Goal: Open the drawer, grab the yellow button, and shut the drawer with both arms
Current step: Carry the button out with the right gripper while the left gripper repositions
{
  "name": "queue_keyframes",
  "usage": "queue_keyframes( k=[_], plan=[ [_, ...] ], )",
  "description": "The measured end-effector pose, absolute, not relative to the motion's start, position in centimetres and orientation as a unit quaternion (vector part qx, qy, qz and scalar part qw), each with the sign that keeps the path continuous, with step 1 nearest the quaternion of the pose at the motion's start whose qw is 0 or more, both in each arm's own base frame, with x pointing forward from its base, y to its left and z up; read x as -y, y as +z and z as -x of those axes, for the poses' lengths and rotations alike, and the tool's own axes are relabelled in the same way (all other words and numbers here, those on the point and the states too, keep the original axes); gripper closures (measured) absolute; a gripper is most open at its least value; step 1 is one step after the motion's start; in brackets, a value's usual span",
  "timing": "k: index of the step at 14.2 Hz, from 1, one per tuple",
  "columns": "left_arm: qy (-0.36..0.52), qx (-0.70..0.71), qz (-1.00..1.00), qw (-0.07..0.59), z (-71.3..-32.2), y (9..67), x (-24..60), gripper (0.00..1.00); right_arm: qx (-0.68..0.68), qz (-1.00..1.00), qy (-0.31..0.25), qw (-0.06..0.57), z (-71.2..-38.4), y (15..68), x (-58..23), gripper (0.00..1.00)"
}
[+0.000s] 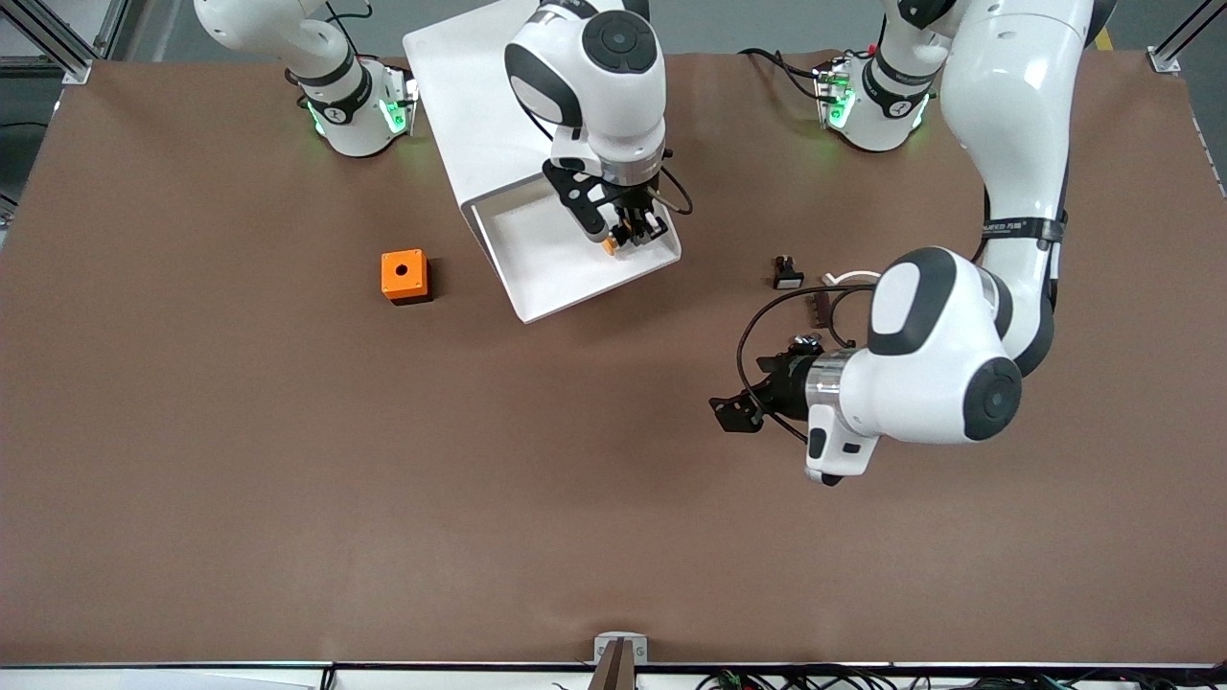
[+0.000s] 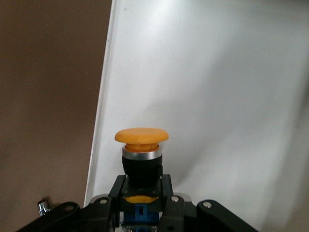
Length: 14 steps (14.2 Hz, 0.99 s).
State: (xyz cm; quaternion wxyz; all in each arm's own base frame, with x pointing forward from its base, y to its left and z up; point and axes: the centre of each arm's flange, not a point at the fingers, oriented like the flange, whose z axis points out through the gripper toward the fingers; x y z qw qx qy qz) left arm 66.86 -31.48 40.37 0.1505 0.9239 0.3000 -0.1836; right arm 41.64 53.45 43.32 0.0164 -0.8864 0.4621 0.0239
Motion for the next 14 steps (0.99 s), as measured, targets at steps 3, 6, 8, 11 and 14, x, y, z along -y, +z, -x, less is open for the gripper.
queue_keyframes(
  k=[3,6,8,11,14],
  plan=[
    [-0.132,-0.27,-0.947,0.117,-65.8,40.0,34.7,0.0,-0.411,0.911,0.032,-0.003,-46.8,45.3,-48.3,0.67],
    [-0.103,-0.243,-0.96,0.093,-64.5,39.5,37.3,0.0,-0.339,0.939,0.049,-0.025,-52.9,46.6,-39.3,0.67],
    [-0.087,-0.232,-0.966,0.068,-63.0,39.0,39.6,0.0,-0.294,0.954,0.058,-0.023,-57.1,46.9,-32.0,0.67],
    [-0.059,-0.22,-0.973,0.034,-60.1,38.2,44.2,0.0,-0.247,0.966,0.069,-0.016,-61.6,45.6,-21.1,0.67],
    [-0.05,-0.206,-0.977,0.02,-56.8,37.7,48.3,0.0,-0.199,0.978,0.056,-0.028,-63.6,42.4,-12.5,0.67]
  ],
)
